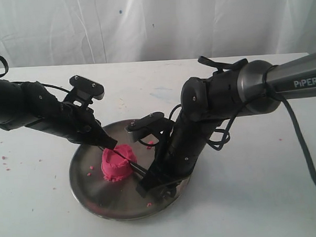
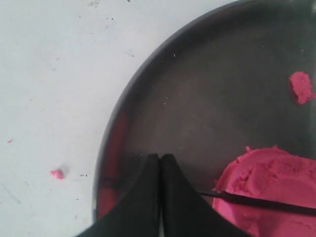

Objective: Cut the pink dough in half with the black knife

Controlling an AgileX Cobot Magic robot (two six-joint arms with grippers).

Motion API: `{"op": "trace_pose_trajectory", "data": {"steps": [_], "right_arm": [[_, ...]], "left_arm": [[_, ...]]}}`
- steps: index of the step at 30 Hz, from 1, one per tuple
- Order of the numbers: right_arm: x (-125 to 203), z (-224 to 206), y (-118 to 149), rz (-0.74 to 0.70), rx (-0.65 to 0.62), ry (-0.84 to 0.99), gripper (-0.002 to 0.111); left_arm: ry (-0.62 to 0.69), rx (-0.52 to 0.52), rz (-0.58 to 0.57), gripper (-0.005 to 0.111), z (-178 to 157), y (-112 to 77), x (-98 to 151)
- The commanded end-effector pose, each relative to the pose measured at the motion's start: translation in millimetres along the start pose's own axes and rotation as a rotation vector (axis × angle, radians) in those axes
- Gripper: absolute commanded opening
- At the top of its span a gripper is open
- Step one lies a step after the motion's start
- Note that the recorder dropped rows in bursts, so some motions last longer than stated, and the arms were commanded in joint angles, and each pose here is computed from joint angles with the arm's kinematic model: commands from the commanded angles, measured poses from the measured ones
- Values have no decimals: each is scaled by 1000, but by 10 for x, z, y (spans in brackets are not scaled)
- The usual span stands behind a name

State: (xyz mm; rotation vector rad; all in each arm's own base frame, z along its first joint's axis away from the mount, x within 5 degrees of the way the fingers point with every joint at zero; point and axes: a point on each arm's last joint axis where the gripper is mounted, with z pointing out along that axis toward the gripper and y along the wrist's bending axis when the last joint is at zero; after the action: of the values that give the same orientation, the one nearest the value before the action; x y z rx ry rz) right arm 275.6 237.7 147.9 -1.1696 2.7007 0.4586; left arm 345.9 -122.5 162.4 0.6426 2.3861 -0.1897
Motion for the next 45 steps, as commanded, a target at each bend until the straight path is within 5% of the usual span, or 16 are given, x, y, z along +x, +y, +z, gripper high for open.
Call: {"op": "trace_pose_trajectory", "data": {"steps": [1, 26, 35, 45], "right_arm": [[-24, 0, -2, -9, 0, -11, 0], [-17, 66, -11, 9, -10, -1, 0], [-20, 66, -15, 6, -5, -4, 0], [-2, 235, -67, -1, 3, 15, 0]], "left_arm": [[-5, 2, -6, 0, -17, -27, 2], [-22, -11, -21, 0, 108, 8, -71], [113, 38, -29, 0, 416, -30, 192], [115, 39, -29, 0, 423, -31, 197]]}}
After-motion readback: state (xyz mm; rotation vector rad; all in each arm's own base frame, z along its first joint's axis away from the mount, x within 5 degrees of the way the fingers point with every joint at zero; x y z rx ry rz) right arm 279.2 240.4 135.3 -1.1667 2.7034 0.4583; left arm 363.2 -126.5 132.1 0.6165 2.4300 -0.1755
